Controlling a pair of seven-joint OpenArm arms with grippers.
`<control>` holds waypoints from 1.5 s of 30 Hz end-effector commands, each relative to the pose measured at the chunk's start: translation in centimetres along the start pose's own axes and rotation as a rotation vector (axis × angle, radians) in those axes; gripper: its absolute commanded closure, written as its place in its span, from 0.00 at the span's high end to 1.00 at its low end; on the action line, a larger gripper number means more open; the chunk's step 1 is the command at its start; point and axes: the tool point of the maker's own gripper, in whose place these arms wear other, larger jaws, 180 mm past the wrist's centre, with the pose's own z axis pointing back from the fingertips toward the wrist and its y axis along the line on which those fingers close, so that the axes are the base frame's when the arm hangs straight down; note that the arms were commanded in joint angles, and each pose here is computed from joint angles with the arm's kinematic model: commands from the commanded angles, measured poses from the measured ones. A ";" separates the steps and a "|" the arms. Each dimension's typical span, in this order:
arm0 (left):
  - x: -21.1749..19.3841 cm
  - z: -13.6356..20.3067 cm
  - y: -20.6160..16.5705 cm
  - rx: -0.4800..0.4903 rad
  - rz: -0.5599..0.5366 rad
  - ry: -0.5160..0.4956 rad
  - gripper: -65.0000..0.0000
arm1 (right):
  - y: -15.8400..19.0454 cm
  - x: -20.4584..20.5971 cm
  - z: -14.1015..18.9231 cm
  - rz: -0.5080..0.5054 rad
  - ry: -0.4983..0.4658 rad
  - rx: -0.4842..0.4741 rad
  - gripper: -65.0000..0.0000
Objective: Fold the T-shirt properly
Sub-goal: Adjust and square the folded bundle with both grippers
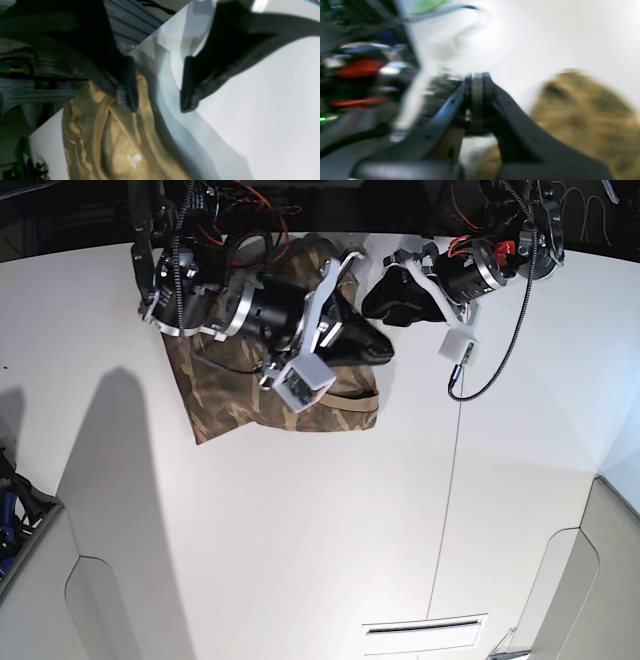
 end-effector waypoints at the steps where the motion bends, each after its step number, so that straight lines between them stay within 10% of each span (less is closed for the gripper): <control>1: 1.8 0.5 -1.3 -0.033 -0.056 -0.060 0.34 | -0.6 2.3 0.5 0.031 -0.076 -0.019 0.00; 17: 4.6 0.8 -8.1 -0.200 -0.180 -0.139 0.27 | -16.4 6.2 6.3 0.029 -0.180 -0.390 0.00; 33: -4.2 -5.6 -11.1 -0.350 -0.075 0.106 0.27 | -25.0 0.7 1.7 -0.245 -0.060 -0.393 0.00; 45: -6.1 -7.4 -7.4 -0.220 -0.151 0.198 0.27 | -24.7 -4.6 1.6 -0.342 0.055 -0.380 0.00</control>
